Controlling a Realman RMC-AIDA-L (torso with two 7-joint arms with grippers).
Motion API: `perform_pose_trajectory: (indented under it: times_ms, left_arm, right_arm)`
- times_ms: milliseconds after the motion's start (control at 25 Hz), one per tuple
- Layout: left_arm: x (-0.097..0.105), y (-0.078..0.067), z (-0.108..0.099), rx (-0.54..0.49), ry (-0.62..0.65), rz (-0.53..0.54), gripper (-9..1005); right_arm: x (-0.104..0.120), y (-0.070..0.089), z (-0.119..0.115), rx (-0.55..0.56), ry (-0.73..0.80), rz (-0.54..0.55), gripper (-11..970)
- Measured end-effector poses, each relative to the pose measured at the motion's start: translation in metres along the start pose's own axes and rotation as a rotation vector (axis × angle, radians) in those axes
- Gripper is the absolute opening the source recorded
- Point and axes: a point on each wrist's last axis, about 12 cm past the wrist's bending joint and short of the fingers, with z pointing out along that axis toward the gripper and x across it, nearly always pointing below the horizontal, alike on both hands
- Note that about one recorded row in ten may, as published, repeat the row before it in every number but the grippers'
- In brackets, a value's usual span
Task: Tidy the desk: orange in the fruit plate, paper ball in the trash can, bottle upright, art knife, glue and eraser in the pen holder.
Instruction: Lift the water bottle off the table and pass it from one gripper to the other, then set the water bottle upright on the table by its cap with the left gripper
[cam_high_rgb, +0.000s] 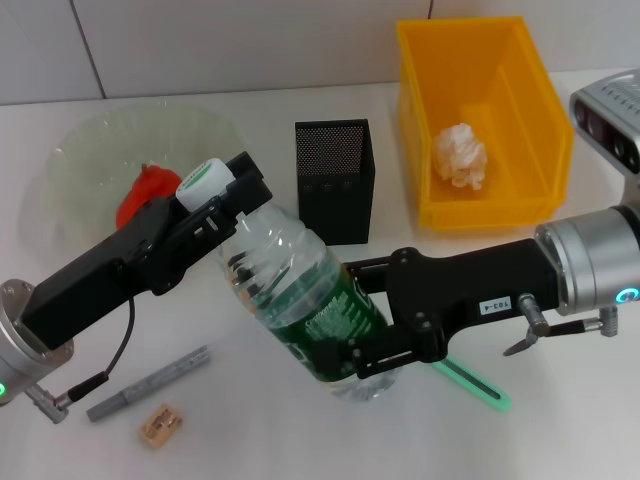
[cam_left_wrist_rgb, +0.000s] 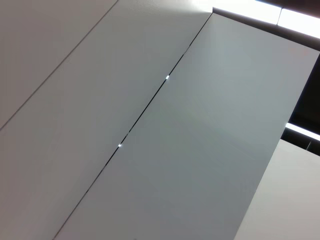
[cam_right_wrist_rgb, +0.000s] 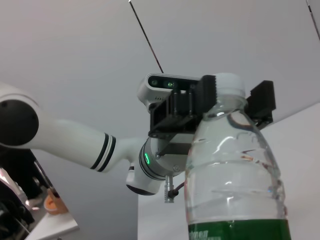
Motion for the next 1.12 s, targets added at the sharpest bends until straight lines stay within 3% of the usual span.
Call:
perform_pose_trajectory:
  times_ms: [1120]
  left_arm:
    - [-0.004,0.000,-0.001,0.014,0.014,0.016,432]
  right_arm:
    - [0.001,0.005,-0.009,-0.009,0.007,-0.028,819]
